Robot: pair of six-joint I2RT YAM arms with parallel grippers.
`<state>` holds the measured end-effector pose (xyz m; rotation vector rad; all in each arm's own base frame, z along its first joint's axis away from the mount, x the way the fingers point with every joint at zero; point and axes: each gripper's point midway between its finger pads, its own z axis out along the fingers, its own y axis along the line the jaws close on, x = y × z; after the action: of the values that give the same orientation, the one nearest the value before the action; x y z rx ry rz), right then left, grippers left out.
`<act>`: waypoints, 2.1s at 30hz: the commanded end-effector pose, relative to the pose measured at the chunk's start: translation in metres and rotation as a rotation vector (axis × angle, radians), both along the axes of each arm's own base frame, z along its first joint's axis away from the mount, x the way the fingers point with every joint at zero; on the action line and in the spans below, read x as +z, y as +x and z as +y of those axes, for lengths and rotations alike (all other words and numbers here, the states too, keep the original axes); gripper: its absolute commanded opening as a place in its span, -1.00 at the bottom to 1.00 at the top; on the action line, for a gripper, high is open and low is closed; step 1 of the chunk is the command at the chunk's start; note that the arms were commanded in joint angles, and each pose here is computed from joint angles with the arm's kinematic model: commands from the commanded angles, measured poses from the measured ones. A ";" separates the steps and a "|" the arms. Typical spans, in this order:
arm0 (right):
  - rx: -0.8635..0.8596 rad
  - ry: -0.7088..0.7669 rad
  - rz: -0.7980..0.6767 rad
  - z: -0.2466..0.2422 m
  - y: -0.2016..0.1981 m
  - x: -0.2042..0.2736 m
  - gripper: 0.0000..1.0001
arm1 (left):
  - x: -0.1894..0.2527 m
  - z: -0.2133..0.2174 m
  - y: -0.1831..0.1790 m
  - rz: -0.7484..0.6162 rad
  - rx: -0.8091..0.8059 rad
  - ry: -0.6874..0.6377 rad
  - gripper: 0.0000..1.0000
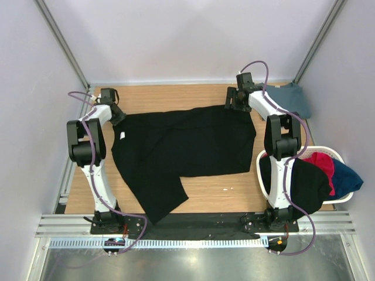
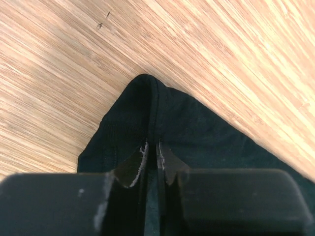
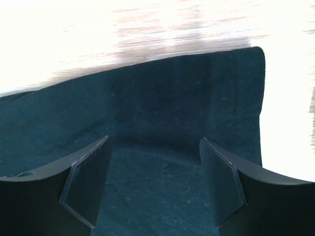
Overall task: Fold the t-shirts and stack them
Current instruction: Fold the tshirt
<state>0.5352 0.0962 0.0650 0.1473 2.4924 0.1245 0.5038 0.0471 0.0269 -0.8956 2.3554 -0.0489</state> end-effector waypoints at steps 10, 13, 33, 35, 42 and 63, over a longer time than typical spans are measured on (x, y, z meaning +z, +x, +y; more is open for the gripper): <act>-0.028 -0.012 -0.010 0.002 0.006 0.003 0.56 | 0.040 0.032 -0.028 0.026 -0.018 0.190 -0.88; -0.038 -0.013 0.006 0.001 0.004 -0.003 0.56 | 0.036 0.037 -0.030 0.032 -0.002 0.192 -0.89; -0.287 -0.146 0.008 -0.037 0.010 -0.003 0.42 | 0.054 0.028 0.007 -0.017 -0.156 0.170 -0.37; -0.276 -0.134 0.000 -0.035 0.009 0.007 0.40 | 0.063 0.025 -0.004 -0.002 -0.162 0.162 -0.10; -0.287 -0.085 -0.022 -0.030 0.002 0.042 0.39 | 0.106 0.000 -0.059 0.017 -0.204 0.172 0.38; -0.373 -0.134 0.126 -0.040 -0.024 -0.016 -0.12 | 0.068 -0.150 -0.083 0.013 -0.596 -0.024 0.15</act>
<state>0.5135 0.0592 0.0501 0.5417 2.5578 -0.1880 0.4177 -0.0961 0.0883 -0.1965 2.5941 -0.2434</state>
